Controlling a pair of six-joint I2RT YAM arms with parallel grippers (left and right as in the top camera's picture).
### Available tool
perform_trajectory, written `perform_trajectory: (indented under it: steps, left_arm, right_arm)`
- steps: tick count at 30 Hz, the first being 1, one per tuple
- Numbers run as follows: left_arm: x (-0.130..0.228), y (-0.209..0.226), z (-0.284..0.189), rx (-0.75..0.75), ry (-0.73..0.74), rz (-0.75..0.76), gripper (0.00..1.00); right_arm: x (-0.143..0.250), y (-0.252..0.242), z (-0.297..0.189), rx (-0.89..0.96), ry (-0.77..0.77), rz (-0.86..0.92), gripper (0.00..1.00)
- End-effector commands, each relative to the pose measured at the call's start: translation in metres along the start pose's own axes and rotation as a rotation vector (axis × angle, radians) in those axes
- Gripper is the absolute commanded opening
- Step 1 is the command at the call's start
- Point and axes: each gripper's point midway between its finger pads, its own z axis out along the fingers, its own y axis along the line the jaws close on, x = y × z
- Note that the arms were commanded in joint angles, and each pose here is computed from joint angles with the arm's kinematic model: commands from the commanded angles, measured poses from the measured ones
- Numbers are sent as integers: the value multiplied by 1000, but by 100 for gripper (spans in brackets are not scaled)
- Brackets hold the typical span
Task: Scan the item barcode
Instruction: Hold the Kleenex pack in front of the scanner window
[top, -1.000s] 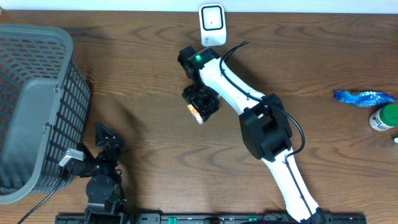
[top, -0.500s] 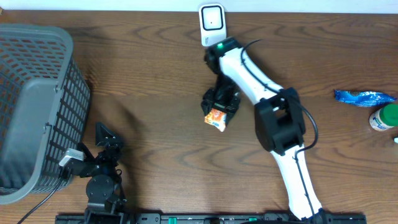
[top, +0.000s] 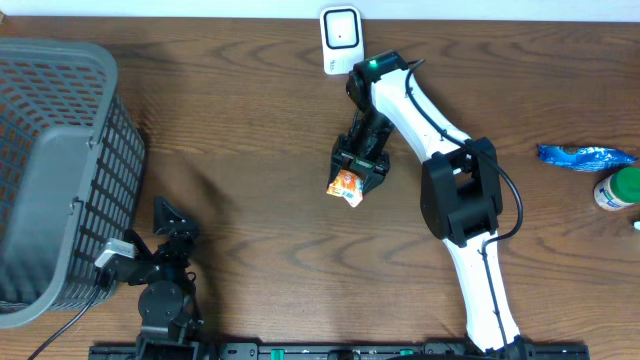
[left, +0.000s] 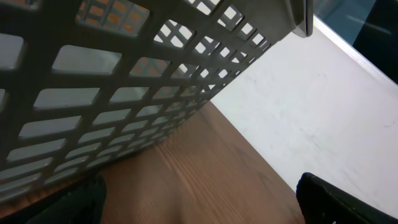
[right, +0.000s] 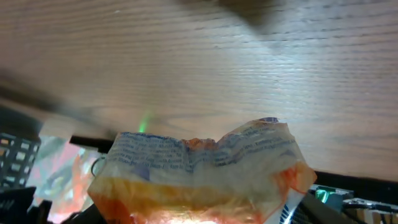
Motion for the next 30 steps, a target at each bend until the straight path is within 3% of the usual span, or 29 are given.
perform_trajectory:
  steps: [1, 8, 15, 19, 25, 30]
  left_arm:
    - [9, 11, 1, -34, 21, 30, 98]
    - [9, 11, 1, -34, 21, 29, 98]
    - [9, 11, 1, -34, 21, 30, 98]
    - [9, 11, 1, -34, 21, 30, 98]
    - [9, 11, 1, -34, 21, 30, 98]
    - [9, 11, 1, -34, 21, 29, 98]
  right_arm:
    - [12, 10, -8, -40, -5, -86, 57]
    - [14, 10, -11, -26, -24, -94, 47]
    - [31, 19, -44, -36, -143, -114, 48]
    - [25, 18, -85, 13, -379, -113, 48]
    - [-20, 51, -175, -1, -916, -236, 44]
    - [-60, 71, -232, 38, -1260, -254, 46]
